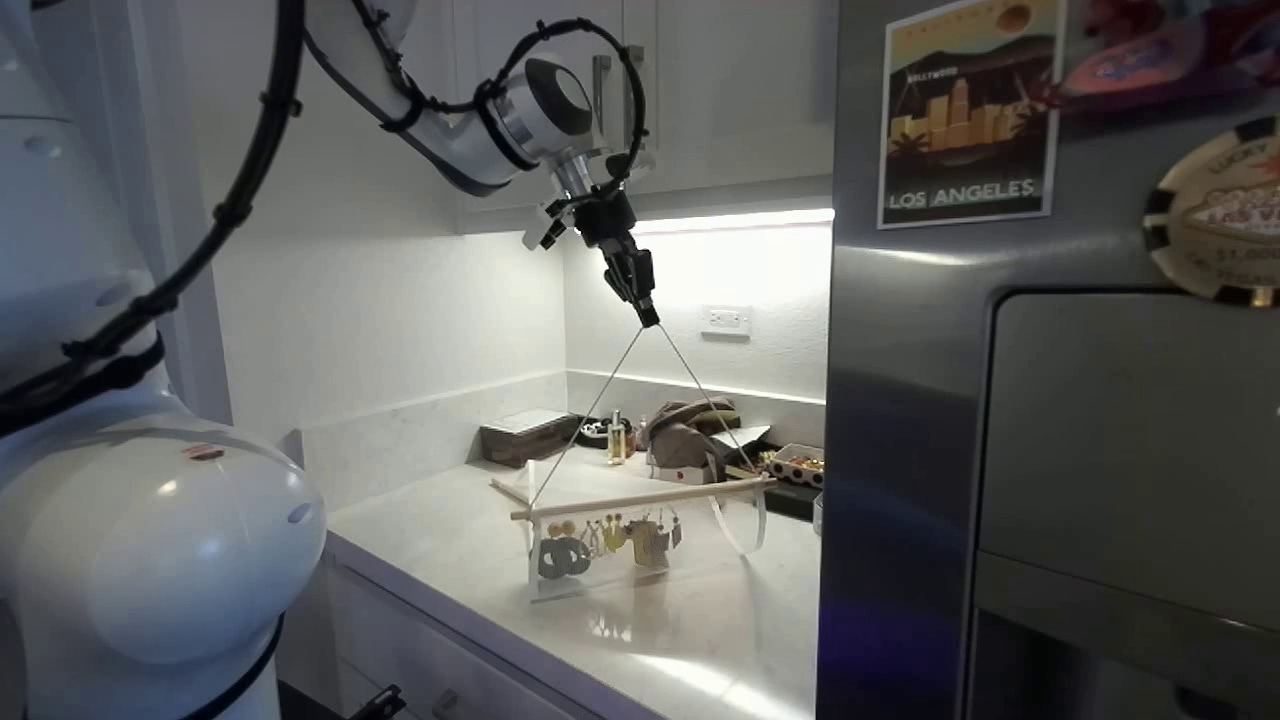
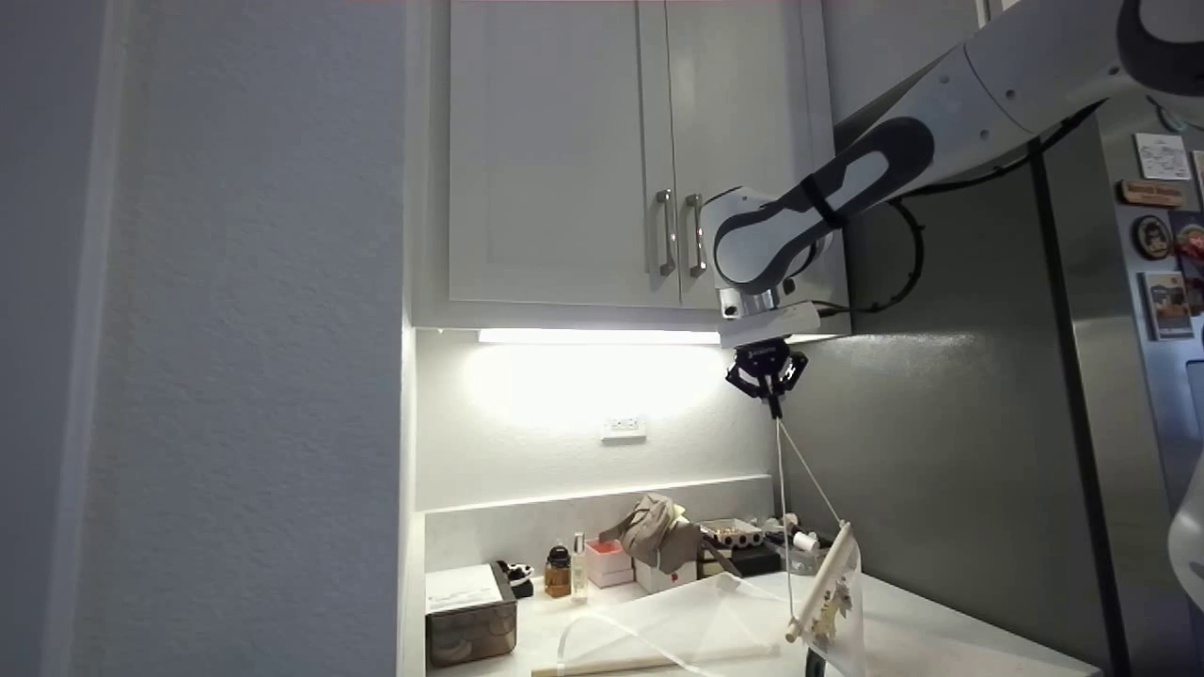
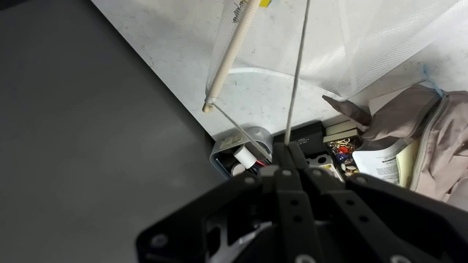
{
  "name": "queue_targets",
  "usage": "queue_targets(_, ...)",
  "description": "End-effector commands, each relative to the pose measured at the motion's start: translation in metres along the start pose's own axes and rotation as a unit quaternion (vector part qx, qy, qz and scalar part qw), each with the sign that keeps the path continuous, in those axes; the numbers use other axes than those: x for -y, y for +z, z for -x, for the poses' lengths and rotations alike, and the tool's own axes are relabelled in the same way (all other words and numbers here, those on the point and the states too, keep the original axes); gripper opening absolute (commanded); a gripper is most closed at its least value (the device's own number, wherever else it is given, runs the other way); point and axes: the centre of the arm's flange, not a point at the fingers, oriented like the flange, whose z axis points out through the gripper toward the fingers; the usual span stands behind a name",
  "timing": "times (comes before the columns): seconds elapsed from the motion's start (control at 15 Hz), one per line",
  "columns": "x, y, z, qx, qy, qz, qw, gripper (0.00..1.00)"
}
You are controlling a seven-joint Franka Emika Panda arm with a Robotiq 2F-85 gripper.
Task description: Take the bottle on the counter, put it in the kitchen cabinet and close it, then take the blind on the counter and hang it to the wall
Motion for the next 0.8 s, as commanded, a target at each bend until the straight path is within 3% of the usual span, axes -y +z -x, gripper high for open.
queue_targets(0.0,-0.006,-0.005,-0.013,-0.002,0.0,-0.005,1.0,0.0)
queue_targets(0.33,-0.026,-0.017,-0.045,0.002,-0.002,-0.016,0.9999,0.0)
queue_targets(0.73,-0.046,-0.038,-0.088,-0.002,-0.059,-0.036,0.9976,0.0)
